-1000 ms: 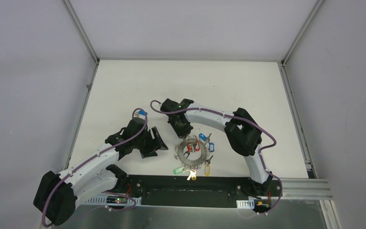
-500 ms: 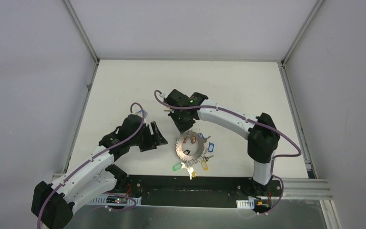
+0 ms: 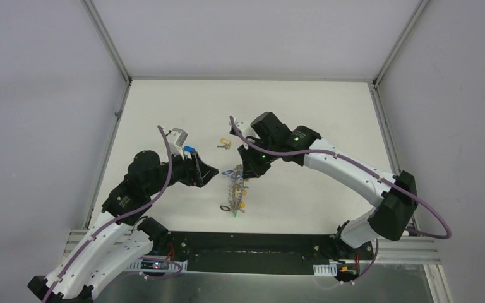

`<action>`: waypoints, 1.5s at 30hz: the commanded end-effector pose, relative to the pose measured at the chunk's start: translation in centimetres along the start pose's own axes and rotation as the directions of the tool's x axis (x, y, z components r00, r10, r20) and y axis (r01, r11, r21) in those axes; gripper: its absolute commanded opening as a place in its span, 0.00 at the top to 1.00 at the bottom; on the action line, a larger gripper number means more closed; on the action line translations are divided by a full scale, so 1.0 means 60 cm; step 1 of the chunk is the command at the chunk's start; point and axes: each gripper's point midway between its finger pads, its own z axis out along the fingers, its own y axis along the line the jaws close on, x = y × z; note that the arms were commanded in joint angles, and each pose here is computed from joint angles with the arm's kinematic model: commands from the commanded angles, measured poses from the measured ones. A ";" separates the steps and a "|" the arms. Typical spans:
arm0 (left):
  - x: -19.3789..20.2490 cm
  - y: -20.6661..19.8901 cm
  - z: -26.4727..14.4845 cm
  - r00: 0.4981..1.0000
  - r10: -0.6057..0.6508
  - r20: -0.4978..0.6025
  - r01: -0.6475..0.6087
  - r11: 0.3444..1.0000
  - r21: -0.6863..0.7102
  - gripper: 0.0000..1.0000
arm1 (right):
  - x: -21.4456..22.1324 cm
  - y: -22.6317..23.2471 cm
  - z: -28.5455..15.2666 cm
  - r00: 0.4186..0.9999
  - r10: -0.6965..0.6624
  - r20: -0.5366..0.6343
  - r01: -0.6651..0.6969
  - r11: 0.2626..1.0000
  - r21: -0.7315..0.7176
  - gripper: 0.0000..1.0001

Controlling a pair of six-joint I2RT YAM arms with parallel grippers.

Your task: Put the keys on the keyring

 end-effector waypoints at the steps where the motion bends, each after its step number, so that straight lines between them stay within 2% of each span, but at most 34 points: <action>1: -0.056 -0.082 -0.029 0.941 0.294 0.164 -0.327 0.917 0.228 0.31 | -0.041 0.045 -0.065 0.961 -0.168 0.219 0.201 0.969 -0.142 1.00; 8: -0.055 -0.141 -0.030 0.872 0.427 0.240 -0.489 0.768 0.413 0.33 | -0.034 0.057 -0.117 0.882 -0.307 0.358 0.366 0.925 -0.107 1.00; 15: -0.047 -0.187 -0.013 0.847 0.434 0.309 -0.529 0.622 0.577 0.42 | -0.022 0.076 -0.148 0.792 -0.386 0.473 0.488 0.865 -0.113 1.00; 19: -0.046 -0.194 -0.003 0.835 0.442 0.328 -0.545 0.582 0.603 0.48 | -0.011 0.089 -0.160 0.753 -0.406 0.518 0.543 0.828 -0.141 1.00; 25: -0.034 -0.184 0.024 0.856 0.435 0.280 -0.509 0.614 0.603 0.56 | -0.019 0.098 -0.177 0.713 -0.408 0.571 0.565 0.816 -0.121 1.00; 30: -0.026 -0.165 0.046 0.885 0.405 0.232 -0.462 0.694 0.551 0.60 | -0.027 0.099 -0.179 0.700 -0.412 0.583 0.572 0.812 -0.112 1.00; 33: -0.016 -0.161 0.056 0.896 0.396 0.202 -0.439 0.721 0.536 0.61 | -0.029 0.100 -0.179 0.695 -0.414 0.588 0.575 0.811 -0.109 1.00; 41: 0.009 -0.158 0.078 0.887 0.431 0.165 -0.450 0.730 0.514 0.62 | -0.032 0.100 -0.180 0.691 -0.415 0.592 0.577 0.810 -0.106 1.00; 45: 0.016 -0.157 0.080 0.874 0.457 0.166 -0.472 0.715 0.516 0.61 | -0.031 0.100 -0.181 0.690 -0.416 0.592 0.578 0.809 -0.106 1.00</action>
